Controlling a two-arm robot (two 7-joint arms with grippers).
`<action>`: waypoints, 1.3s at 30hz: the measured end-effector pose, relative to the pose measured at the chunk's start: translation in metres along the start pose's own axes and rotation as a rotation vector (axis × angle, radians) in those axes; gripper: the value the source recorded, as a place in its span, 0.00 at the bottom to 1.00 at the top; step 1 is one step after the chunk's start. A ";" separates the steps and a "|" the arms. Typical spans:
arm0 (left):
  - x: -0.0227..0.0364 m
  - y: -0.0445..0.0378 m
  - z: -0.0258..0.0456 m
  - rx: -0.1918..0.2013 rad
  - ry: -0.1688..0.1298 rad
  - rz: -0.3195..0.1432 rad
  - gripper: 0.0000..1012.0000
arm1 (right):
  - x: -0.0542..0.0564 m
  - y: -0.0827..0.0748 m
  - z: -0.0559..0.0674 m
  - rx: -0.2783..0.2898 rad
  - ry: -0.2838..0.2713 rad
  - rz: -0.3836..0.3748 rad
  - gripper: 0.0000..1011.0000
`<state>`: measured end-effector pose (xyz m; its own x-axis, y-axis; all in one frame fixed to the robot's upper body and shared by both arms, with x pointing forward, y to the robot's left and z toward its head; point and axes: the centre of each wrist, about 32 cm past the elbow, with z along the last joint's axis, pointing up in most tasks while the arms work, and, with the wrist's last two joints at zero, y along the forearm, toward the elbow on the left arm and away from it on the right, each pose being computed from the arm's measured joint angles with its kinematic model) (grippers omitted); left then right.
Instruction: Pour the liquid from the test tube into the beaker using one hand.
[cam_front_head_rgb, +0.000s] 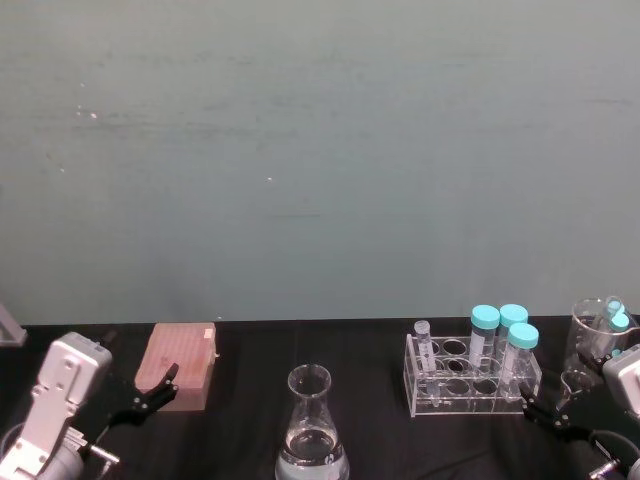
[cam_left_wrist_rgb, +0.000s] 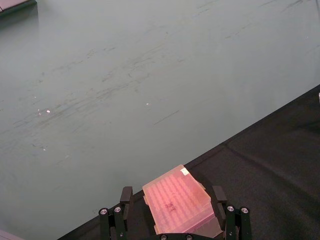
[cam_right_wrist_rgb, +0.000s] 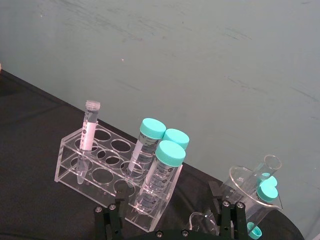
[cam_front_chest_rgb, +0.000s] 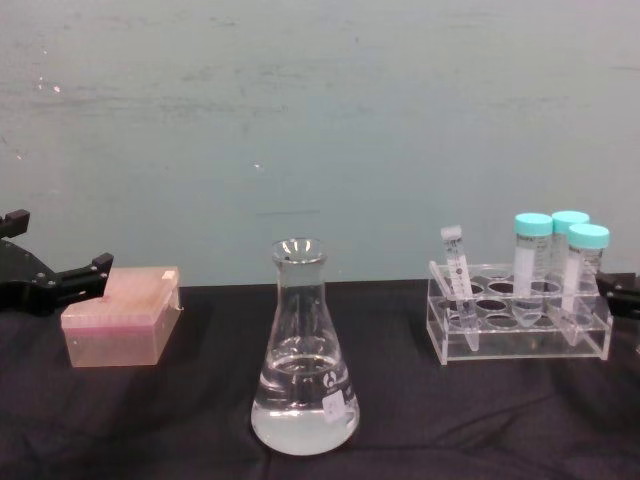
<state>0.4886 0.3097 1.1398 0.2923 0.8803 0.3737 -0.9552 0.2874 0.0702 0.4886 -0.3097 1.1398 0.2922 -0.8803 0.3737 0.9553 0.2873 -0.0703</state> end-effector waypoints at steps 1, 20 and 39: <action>0.0000 0.0000 0.0000 0.000 0.000 0.000 0.99 | 0.000 0.000 0.000 0.000 0.000 0.000 0.99; 0.0000 0.0000 0.0000 0.000 0.000 0.000 0.99 | 0.000 0.000 0.000 0.000 0.000 0.000 0.99; 0.0000 0.0000 0.0000 0.000 0.000 0.000 0.99 | 0.000 0.000 0.000 0.000 0.000 0.000 0.99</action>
<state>0.4886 0.3097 1.1398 0.2923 0.8803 0.3737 -0.9552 0.2873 0.0703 0.4886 -0.3096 1.1398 0.2923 -0.8803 0.3736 0.9552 0.2873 -0.0703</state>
